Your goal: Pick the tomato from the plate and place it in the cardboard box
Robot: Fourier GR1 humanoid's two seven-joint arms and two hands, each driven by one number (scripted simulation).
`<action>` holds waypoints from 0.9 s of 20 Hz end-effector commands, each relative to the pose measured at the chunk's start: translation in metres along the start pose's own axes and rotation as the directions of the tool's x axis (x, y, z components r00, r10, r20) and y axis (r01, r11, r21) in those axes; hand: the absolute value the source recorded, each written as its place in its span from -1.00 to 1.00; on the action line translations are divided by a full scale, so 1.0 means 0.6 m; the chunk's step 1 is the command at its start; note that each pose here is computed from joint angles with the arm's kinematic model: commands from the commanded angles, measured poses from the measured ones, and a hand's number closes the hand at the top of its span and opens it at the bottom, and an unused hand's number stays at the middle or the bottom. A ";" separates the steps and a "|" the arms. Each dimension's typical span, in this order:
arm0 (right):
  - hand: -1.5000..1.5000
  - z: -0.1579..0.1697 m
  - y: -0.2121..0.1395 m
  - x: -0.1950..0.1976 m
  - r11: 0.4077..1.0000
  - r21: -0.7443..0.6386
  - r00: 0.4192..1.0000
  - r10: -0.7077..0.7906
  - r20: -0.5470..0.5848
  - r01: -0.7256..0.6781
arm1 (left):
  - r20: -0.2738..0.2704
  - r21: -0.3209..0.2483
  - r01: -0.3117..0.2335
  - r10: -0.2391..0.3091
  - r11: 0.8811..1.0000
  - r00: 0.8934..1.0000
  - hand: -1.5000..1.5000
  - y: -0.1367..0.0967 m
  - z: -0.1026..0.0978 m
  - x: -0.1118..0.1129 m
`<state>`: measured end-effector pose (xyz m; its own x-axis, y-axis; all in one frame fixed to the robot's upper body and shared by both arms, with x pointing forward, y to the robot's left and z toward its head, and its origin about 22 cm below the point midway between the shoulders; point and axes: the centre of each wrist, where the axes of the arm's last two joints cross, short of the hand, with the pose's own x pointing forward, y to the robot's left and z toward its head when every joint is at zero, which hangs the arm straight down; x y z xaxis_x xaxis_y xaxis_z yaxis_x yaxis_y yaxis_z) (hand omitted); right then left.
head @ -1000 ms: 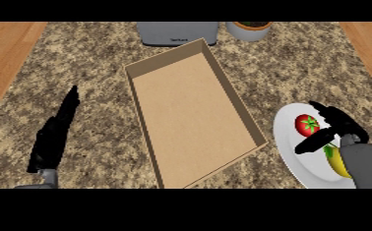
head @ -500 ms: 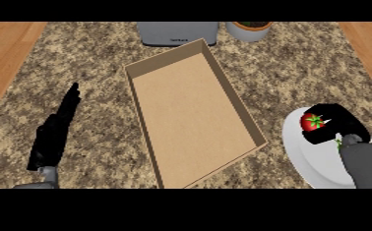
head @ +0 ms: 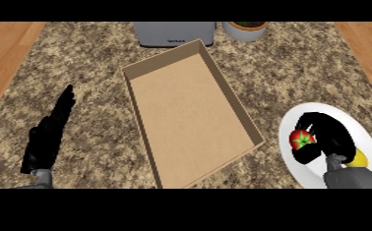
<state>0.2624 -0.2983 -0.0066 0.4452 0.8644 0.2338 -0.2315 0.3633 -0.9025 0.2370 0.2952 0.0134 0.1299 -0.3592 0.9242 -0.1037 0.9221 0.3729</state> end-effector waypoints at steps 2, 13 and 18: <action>1.00 0.102 0.027 0.033 0.980 -0.168 0.983 0.131 0.131 -0.108 | -0.017 0.027 -0.004 0.005 1.000 1.000 0.00 0.004 0.005 -0.025; 1.00 0.253 -0.070 0.083 0.926 -0.339 0.941 -0.046 0.334 0.166 | 0.004 0.015 0.007 -0.007 1.000 1.000 0.00 0.004 -0.018 0.000; 1.00 0.286 -0.111 0.120 0.883 -0.301 0.819 -0.146 0.555 0.361 | 0.005 -0.012 0.006 -0.006 1.000 1.000 0.00 -0.001 -0.011 -0.034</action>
<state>0.1628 -0.2141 0.1105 0.0657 0.8998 0.4313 0.1784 0.4147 -0.8923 0.2376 0.2939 0.0037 0.1288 -0.3582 0.9247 -0.1050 0.9223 0.3719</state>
